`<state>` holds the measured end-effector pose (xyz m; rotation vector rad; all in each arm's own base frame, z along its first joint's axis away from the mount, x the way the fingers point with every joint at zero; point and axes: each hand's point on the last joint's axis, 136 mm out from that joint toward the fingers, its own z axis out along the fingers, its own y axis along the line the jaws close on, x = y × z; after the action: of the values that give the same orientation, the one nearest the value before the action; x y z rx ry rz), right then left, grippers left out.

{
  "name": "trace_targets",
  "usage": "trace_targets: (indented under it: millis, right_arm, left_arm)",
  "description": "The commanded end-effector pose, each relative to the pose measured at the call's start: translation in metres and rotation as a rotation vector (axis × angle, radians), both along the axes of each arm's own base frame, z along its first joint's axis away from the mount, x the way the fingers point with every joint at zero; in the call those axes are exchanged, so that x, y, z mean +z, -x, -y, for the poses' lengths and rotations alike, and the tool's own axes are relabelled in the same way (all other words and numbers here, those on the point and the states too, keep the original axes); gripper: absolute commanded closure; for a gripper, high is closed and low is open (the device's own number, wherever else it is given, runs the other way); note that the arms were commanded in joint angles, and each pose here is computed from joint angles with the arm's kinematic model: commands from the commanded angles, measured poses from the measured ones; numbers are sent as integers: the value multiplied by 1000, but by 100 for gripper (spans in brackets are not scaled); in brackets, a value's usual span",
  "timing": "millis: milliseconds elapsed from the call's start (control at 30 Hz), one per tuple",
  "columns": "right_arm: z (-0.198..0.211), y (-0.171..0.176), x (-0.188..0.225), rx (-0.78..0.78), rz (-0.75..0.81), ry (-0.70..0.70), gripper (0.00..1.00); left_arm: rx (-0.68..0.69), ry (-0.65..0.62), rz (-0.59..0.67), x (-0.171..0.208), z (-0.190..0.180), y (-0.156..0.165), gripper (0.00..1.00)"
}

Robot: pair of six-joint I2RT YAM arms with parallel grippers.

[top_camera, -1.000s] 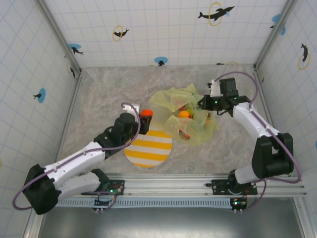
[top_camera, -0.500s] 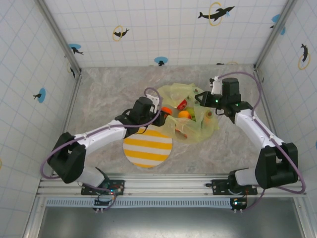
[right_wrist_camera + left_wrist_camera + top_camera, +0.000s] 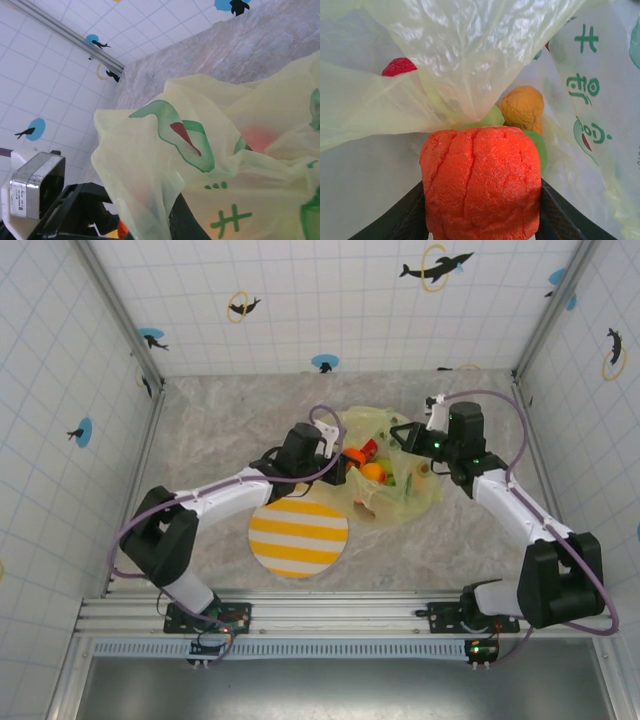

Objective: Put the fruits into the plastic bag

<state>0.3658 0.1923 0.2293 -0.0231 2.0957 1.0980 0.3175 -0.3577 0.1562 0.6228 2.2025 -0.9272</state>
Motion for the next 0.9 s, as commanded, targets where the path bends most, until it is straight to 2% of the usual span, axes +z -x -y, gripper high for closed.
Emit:
trace_targets:
  millis: [0,267,533,867]
  right_arm:
    - [-6,-5,18,-6,50,-39,94]
    - [-8,-8,10,-11,18,-30,94]
    - [-5,-20,17,-69,18,-62,94]
    - [7,-22,11,-106,6,-61,94]
  left_arm:
    - [-55,41,65,20,17,-10,49]
    - [-37,24,81,13,41,-44,47]
    - [48,32,87,-4,55,-76,45]
    - [78,41,66,-13,60,-86,34]
